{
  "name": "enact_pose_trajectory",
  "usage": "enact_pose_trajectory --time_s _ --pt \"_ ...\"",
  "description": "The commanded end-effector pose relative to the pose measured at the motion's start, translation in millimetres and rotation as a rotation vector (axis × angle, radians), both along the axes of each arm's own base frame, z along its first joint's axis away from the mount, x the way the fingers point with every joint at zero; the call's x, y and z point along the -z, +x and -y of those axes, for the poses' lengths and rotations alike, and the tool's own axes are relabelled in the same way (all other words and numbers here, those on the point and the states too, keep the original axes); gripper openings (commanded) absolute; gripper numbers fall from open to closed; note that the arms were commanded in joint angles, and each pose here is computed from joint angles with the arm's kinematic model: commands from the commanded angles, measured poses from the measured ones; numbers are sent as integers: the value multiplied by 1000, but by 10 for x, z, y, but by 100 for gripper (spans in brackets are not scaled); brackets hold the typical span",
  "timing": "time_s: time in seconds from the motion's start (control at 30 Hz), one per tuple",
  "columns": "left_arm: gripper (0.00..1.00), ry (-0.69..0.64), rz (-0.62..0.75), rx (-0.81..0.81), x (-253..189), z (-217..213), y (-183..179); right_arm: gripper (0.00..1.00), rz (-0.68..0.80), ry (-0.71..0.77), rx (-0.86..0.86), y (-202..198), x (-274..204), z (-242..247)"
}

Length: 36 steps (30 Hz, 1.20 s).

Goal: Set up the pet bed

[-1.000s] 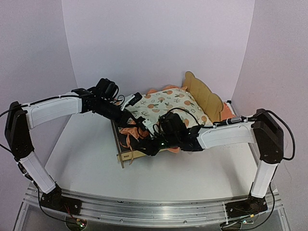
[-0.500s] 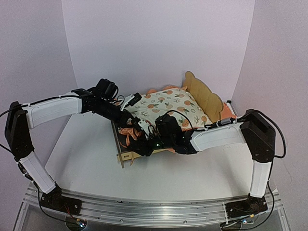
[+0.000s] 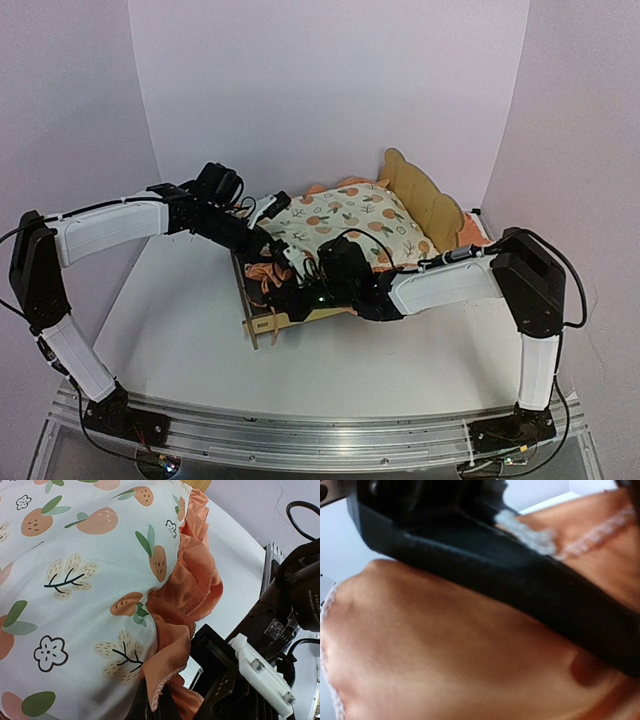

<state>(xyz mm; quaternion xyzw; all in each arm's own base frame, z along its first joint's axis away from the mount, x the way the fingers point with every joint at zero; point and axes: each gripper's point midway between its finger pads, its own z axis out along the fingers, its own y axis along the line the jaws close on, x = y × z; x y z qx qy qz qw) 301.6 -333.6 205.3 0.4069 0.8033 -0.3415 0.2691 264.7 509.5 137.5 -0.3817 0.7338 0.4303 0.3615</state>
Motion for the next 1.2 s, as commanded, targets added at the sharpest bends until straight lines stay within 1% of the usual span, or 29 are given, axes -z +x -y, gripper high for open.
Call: enact_pose_trajectory --time_s 0.0,0.2,0.4,0.6,0.8,0.9,1.17 --pt "0 -46 70 16 -223 -8 6 0 41 91 45 3 -557 103" --pt "0 -45 75 17 -212 -23 25 0 46 73 79 -63 -766 238" --pt "0 -47 76 18 -212 -29 34 0 15 64 70 -147 -790 213" --pt "0 -46 79 16 -212 -45 46 0 31 62 55 -210 -882 180" --pt "0 -47 82 16 -217 -46 49 1 23 23 93 -143 -704 198" --pt "0 -46 81 16 -209 -48 51 0 34 5 131 -43 -626 178" --pt "0 -44 84 15 -208 -49 56 1 84 -21 205 154 -589 146"
